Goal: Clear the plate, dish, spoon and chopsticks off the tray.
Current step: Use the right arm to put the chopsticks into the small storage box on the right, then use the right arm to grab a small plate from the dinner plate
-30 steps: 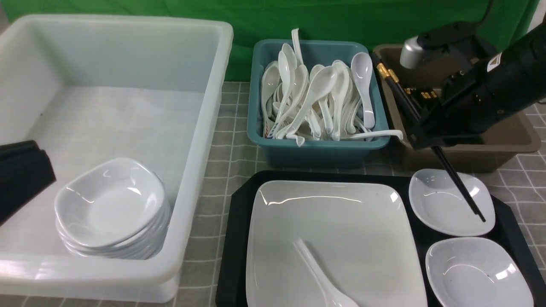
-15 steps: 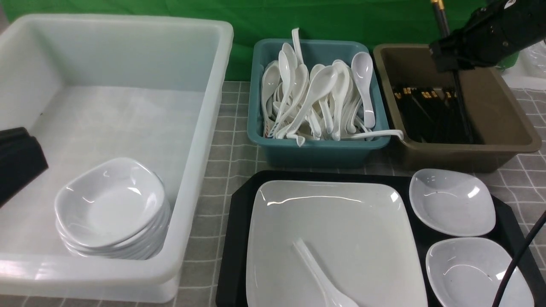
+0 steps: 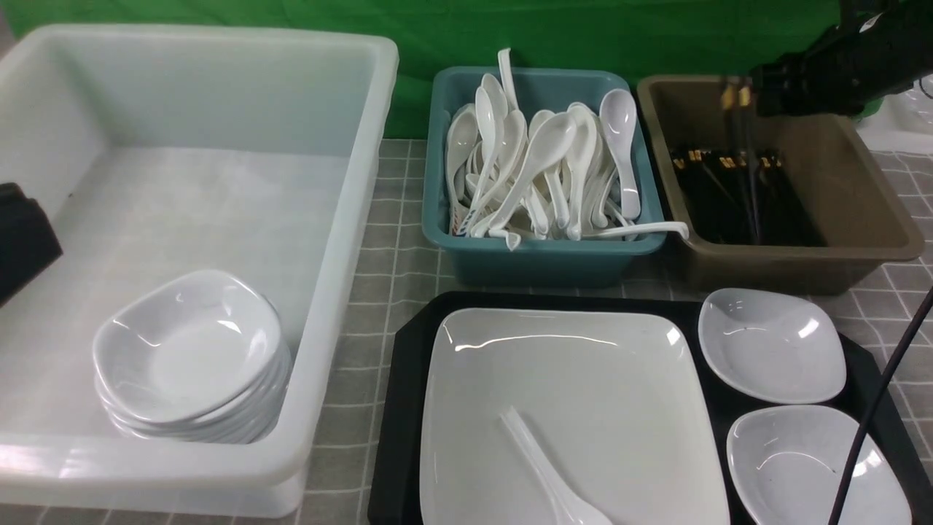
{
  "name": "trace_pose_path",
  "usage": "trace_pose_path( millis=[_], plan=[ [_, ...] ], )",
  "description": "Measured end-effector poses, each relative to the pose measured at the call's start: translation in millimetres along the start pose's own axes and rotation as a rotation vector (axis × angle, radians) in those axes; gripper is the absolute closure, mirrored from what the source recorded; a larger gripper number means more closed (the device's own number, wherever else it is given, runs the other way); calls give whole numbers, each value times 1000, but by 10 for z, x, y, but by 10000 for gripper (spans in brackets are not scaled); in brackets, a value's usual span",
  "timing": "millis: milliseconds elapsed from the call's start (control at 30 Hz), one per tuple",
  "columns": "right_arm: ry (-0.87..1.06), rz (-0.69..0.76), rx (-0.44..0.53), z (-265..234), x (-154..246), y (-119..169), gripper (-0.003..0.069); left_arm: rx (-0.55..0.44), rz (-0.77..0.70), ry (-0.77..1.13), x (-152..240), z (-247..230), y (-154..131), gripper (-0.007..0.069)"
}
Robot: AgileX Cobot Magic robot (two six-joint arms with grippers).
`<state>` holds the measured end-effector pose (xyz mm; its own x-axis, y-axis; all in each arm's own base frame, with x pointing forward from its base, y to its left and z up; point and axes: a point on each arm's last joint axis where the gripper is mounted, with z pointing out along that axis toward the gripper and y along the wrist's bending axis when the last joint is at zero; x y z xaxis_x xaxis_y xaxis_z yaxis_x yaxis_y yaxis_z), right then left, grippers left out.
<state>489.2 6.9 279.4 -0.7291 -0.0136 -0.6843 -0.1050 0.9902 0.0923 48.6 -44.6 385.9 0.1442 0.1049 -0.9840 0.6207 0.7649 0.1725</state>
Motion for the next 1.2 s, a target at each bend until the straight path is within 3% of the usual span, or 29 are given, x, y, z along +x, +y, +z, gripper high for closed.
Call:
trace_pose_path(
  millis=[133, 333, 467, 633, 733, 900, 1033, 1200],
  plan=[
    [21, -15, 15, -184, -30, 8, 224, -1, 5, 3, 3, 0, 1, 613],
    [116, -68, 3, -1003, -68, 174, 424, 7, 21, 30, 27, 0, -6, 613],
    [218, -118, -6, -1351, 65, 379, 457, 21, 21, 55, 50, -2, -19, 613],
    [454, -291, 58, -1579, 779, 867, 461, 40, 21, 88, 80, -4, -35, 613],
    [584, -414, 36, -1615, 1351, 1093, 427, 42, 22, 91, 83, -5, -37, 613],
    [719, -622, -34, -1567, 2441, 1289, 205, 39, 31, 97, 88, -5, -34, 613],
    [696, -651, -51, -1405, 2733, 1243, 137, 40, 34, 101, 92, -5, -35, 613],
    [631, -687, -49, -1188, 2805, 1253, 142, 42, 36, 103, 94, -6, -36, 613]
  ],
)
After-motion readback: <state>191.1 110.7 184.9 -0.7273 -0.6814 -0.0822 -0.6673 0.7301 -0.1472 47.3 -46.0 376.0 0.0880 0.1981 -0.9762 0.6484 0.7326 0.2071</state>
